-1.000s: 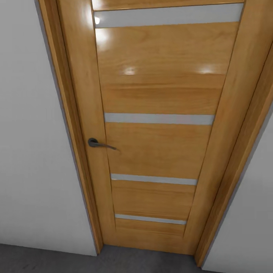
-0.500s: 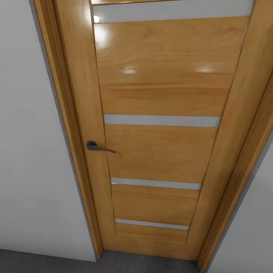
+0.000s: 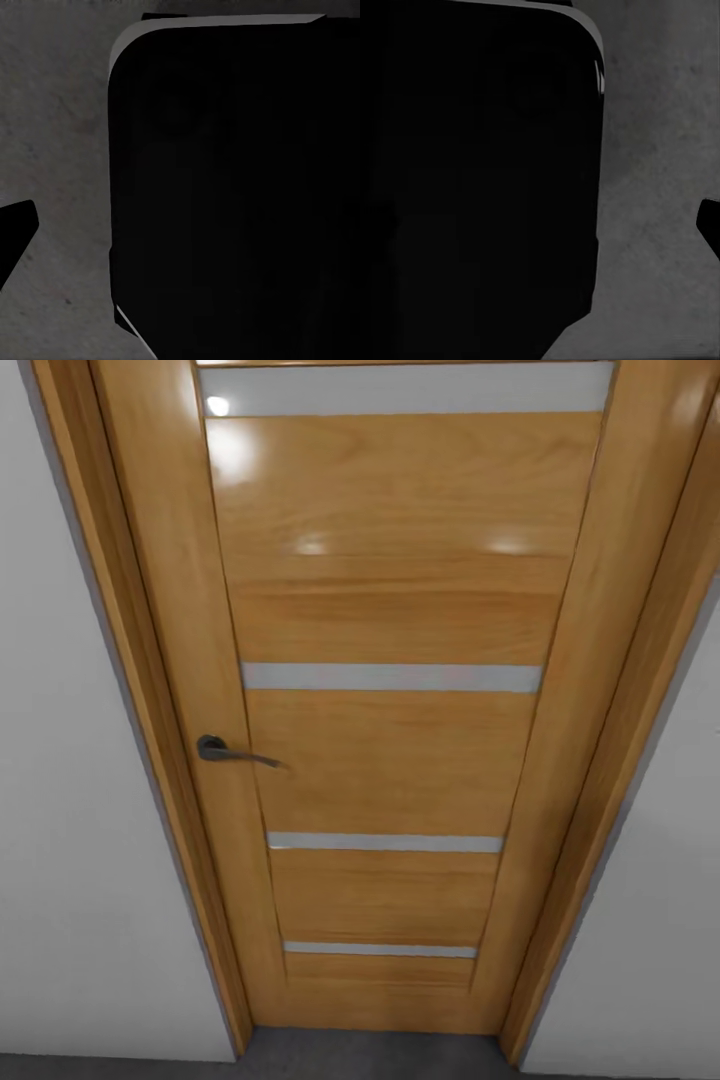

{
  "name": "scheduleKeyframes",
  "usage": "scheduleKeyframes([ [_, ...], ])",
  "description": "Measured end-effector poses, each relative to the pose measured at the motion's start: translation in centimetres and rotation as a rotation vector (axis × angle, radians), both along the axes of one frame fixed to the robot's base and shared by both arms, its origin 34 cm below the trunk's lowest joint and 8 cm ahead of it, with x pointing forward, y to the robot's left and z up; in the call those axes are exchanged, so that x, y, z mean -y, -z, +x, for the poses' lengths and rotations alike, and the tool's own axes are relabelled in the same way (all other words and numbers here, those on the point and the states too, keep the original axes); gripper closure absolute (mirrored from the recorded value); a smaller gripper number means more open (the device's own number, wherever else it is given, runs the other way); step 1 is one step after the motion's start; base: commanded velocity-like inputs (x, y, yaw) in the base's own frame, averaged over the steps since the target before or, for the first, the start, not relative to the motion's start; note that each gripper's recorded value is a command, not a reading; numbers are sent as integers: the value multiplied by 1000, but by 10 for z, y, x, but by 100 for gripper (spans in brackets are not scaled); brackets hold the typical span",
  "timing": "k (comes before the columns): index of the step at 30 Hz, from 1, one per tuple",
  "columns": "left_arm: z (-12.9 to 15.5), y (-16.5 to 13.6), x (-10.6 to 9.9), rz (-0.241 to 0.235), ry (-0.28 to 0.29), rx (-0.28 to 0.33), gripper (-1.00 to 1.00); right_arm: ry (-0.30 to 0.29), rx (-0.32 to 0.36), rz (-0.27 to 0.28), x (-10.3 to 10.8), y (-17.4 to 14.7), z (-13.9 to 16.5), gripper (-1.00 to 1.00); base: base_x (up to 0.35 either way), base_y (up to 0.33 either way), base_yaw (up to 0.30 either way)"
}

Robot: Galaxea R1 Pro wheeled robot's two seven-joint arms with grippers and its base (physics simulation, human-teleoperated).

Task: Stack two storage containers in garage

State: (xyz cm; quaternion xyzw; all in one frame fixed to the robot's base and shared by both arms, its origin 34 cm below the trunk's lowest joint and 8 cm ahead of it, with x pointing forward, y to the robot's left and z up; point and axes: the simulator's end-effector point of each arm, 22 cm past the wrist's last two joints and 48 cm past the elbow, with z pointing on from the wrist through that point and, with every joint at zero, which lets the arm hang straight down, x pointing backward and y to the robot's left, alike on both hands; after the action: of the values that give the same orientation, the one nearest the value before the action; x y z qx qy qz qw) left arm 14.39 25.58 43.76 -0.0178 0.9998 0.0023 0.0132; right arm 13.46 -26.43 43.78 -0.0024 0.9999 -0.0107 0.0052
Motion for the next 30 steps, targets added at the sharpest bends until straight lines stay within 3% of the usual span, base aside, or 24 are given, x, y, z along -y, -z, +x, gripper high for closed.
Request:
scheduleKeyframes([
  [30, 0, 0, 0, 1, 0, 0, -100, -5, 9, -2, 2, 0, 2, -100, 0, 0, -7],
])
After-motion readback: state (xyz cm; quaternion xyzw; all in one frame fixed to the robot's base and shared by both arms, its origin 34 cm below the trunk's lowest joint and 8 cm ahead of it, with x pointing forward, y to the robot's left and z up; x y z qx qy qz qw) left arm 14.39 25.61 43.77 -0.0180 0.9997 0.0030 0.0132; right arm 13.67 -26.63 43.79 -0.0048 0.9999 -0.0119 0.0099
